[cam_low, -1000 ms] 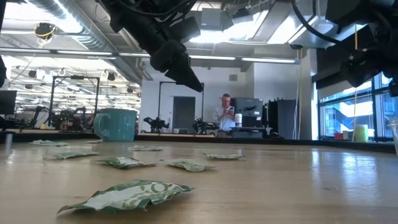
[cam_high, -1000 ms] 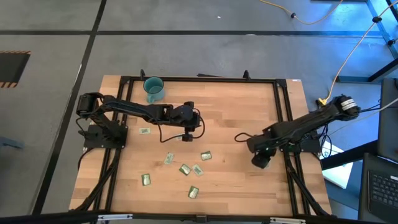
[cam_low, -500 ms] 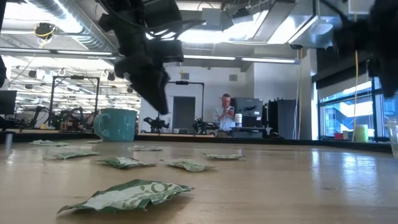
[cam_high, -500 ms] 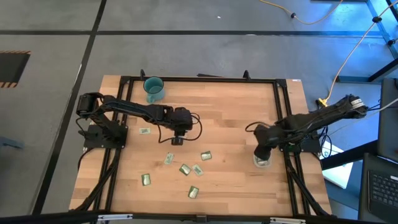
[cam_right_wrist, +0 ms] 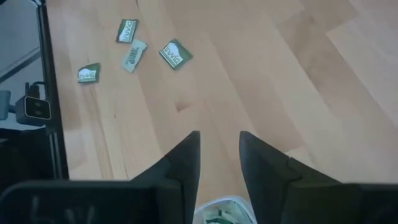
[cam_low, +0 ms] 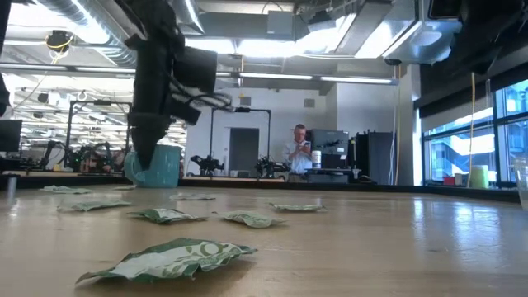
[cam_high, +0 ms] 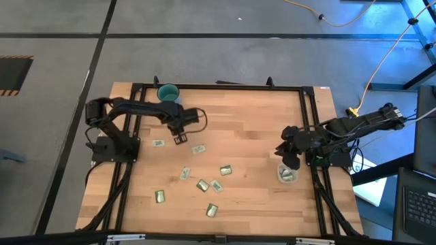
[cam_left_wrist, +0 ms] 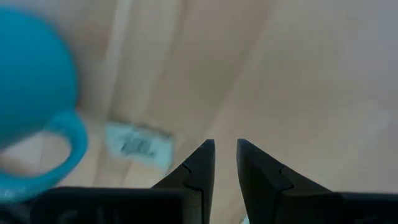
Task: Pick and place items into bin
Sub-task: Put the white stevia packet into the transparent bin
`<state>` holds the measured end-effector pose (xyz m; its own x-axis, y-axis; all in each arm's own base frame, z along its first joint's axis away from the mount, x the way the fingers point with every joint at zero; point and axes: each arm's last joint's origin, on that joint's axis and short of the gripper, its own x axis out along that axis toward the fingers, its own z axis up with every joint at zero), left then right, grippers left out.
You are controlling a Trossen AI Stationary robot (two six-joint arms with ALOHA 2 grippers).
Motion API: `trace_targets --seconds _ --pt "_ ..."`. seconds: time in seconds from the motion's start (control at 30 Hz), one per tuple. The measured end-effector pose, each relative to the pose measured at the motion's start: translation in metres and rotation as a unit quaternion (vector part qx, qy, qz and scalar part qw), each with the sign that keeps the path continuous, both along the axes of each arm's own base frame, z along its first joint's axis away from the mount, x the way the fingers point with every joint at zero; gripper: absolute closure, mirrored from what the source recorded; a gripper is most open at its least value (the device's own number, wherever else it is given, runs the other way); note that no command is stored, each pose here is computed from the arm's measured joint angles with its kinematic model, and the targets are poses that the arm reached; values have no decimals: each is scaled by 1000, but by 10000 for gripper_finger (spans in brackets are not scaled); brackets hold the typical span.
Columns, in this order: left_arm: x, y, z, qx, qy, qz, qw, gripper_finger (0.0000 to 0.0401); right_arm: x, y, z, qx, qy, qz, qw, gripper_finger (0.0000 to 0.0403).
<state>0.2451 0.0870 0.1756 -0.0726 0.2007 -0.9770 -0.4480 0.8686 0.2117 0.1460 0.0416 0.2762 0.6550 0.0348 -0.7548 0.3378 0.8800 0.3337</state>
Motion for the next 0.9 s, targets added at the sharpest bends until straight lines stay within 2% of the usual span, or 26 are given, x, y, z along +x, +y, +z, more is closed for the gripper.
trace_targets --seconds 0.2,0.33,0.57,0.9 --pt "-17 33 -4 -16 -2 71 997 333 0 0 -1 -6 3 6 1000 288" --pt "-29 44 -11 -17 7 107 994 326 0 0 -1 -11 3 11 1000 288" --pt "-35 47 -25 -13 4 60 998 308 0 0 -1 -10 3 11 1000 288" --pt "-42 44 -37 8 16 73 997 306 1 0 0 -8 0 9 1000 288"
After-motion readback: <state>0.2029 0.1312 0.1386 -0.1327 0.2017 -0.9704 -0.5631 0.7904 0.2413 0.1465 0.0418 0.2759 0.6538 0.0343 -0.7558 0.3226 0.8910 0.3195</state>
